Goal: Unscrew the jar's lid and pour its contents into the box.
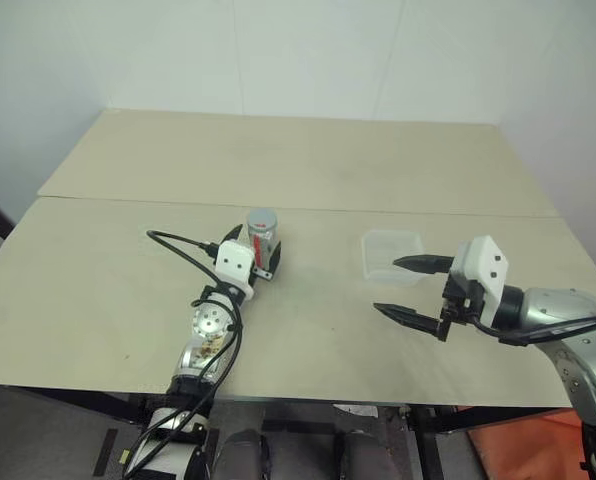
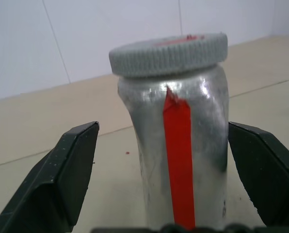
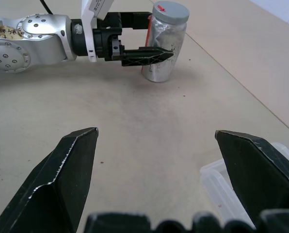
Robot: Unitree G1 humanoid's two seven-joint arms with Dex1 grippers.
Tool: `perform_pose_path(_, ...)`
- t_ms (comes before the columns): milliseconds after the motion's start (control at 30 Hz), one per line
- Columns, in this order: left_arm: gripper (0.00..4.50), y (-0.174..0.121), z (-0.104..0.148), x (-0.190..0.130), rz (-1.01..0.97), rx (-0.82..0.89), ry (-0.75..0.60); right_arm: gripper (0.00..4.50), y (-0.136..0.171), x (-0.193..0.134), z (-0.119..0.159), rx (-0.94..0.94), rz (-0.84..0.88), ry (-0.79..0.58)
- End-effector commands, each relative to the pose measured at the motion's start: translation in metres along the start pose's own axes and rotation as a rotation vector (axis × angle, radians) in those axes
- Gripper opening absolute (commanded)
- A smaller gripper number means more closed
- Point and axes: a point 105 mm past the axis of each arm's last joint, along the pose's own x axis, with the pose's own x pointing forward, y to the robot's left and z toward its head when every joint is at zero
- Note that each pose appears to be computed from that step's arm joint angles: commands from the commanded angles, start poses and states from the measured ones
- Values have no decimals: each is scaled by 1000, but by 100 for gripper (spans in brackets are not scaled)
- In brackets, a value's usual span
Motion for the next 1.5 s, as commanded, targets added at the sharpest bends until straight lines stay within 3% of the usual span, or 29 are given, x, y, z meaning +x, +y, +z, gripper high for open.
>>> perform_pose_path(33, 450, -4, 5, 3, -1, -13, -40, 447, 1, -1, 7, -38, -15, -13)
perform_pose_path(200, 450, -1, 5, 9, 25, -36, -51, 447, 1, -1, 7, -38, -27, -13)
perform_pose_path(300, 393, 2, 4, 11, 39, -47, -47, 450, 1, 0, 4, -43, -32, -1)
perform_pose_path(467, 229, -1, 1, 11, 14, -46, -41, 450, 1, 0, 1, -38, -40, 6)
perform_pose_path(533, 198, -4, -1, 11, -2, -49, -39, 450, 1, 2, 0, -43, -41, 10)
perform_pose_path(767, 198, -12, 20, 12, -93, -23, -102, 450, 3, 21, 19, 25, -67, -114)
perform_pose_path(867, 198, -25, 28, 7, -208, -62, -131, 450, 8, 45, 31, 140, -127, -240)
perform_pose_path(1033, 198, -39, 34, -3, -315, -43, -148, 450, 5, 79, 43, 227, -277, -330)
perform_pose_path(1500, 198, -60, 45, -7, -392, -73, -168, 450, 0, 108, 46, 224, -343, -361)
